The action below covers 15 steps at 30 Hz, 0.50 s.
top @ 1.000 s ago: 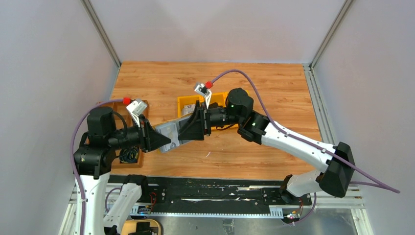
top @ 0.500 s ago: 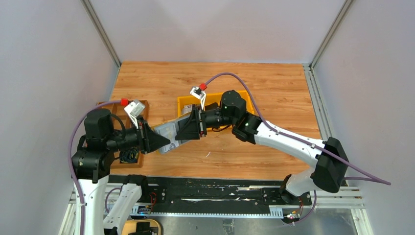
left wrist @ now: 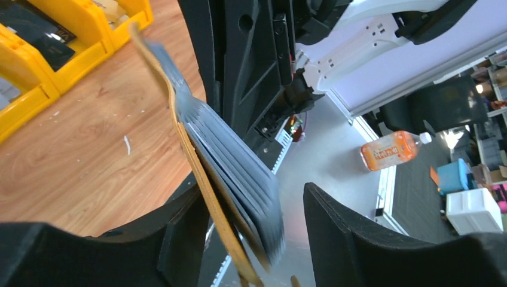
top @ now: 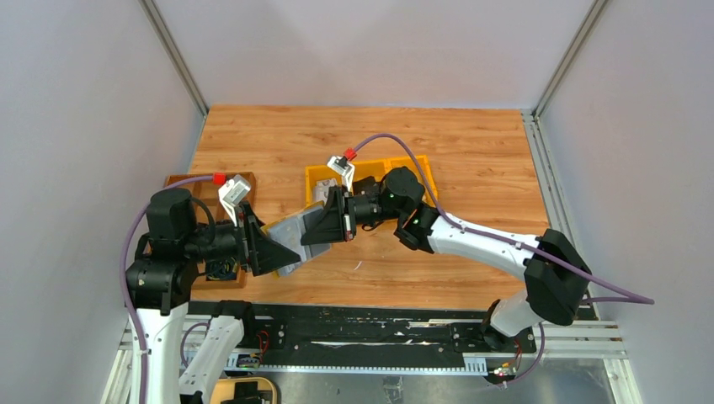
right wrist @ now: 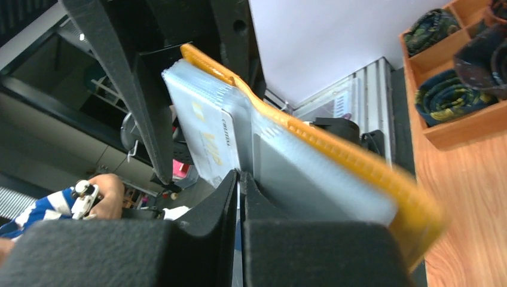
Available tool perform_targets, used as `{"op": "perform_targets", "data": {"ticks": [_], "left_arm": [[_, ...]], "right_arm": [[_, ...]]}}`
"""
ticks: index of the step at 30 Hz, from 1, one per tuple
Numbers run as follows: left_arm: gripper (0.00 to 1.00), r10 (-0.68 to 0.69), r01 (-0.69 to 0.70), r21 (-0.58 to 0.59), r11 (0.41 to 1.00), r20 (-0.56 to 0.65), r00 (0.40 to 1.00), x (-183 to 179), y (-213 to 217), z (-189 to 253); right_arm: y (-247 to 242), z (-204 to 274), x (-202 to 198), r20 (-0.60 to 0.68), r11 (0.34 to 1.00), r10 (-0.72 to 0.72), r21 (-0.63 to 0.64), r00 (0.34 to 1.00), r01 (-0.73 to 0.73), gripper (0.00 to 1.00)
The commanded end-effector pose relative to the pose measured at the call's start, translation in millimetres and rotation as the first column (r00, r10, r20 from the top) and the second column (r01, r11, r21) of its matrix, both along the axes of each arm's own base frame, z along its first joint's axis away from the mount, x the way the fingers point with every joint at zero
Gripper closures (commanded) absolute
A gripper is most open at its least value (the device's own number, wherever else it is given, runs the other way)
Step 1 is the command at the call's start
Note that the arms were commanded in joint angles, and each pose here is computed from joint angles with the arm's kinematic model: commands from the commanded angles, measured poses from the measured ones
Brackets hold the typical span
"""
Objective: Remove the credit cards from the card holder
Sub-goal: Remove the credit card from the card holder.
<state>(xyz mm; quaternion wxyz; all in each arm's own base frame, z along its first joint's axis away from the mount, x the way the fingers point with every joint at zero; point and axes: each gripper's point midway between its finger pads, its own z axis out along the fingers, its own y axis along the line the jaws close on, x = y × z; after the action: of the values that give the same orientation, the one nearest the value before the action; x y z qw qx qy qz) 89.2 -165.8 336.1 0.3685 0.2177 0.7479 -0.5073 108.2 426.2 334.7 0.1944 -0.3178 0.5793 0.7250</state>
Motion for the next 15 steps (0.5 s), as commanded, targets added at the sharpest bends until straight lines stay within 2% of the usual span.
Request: {"op": "perform_targets", "data": {"ticks": [1,9,15], "left_arm": [[0.39,-0.128,0.126,-0.081,0.989,-0.02,0.992,-18,-8,13],[0.52,-0.142,0.14,-0.086,0.986,-0.019,0.99,-17,-9,15],[0.52,-0.158,0.156,-0.097,0.983,-0.007,0.987,-21,-10,23]], "right_arm": [[-11,35,-15,0.024,0.981,0.083,0.172,0.996,-0.086,0.99],[-25,45,-25,0.043,0.969,0.117,0.212,0.992,-0.123,1.0],[-27,35,-18,0.048,0.983,0.074,0.163,0.996,-0.081,1.0]]}}
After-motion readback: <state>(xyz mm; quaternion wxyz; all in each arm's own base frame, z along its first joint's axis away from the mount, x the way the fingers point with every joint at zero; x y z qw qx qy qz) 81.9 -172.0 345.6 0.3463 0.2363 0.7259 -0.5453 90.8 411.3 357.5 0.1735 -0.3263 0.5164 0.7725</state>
